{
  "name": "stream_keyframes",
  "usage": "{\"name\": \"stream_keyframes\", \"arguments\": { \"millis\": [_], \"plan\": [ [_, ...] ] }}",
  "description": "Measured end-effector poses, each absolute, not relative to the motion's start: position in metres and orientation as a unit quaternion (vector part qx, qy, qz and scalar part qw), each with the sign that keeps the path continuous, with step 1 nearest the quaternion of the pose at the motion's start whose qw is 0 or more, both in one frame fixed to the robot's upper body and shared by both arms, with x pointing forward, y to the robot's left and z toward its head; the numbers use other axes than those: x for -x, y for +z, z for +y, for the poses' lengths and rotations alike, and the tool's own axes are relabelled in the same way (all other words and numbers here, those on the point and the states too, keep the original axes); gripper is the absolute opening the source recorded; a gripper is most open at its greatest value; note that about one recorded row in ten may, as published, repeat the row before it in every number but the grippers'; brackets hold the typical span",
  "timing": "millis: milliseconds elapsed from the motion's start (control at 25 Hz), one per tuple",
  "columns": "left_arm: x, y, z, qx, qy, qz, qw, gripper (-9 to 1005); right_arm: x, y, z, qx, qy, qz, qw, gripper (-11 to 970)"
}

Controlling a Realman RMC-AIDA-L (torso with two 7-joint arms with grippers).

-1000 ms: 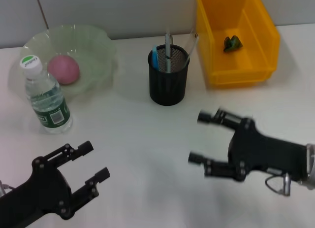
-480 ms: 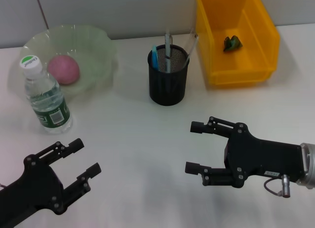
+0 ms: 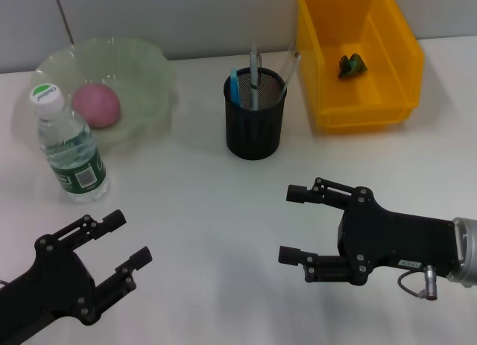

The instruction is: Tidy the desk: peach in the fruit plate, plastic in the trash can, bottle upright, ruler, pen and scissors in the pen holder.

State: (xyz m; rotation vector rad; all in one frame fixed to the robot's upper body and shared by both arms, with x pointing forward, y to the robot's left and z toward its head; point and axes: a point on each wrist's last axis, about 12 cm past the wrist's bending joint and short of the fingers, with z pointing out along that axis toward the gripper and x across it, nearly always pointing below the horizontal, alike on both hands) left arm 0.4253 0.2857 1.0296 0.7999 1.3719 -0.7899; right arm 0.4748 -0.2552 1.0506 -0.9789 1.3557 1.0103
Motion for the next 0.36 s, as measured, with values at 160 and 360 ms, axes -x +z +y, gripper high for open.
{"name": "stream_keyframes", "arguments": {
  "millis": [160, 360],
  "plan": [
    [-0.4253, 1.0296, 0.2857, -0.349, -0.345, 0.599, 0.632, 577, -0.4749, 1.0486, -0.2548, 0.416, 0.425, 0.580, 0.557, 830],
    [-0.4268, 1.0300, 0.2845, -0.350, -0.346, 0.598, 0.632, 577, -0.4744, 1.0466, -0.2535, 0.417, 0.424, 0.584, 0.553, 830]
  ]
}}
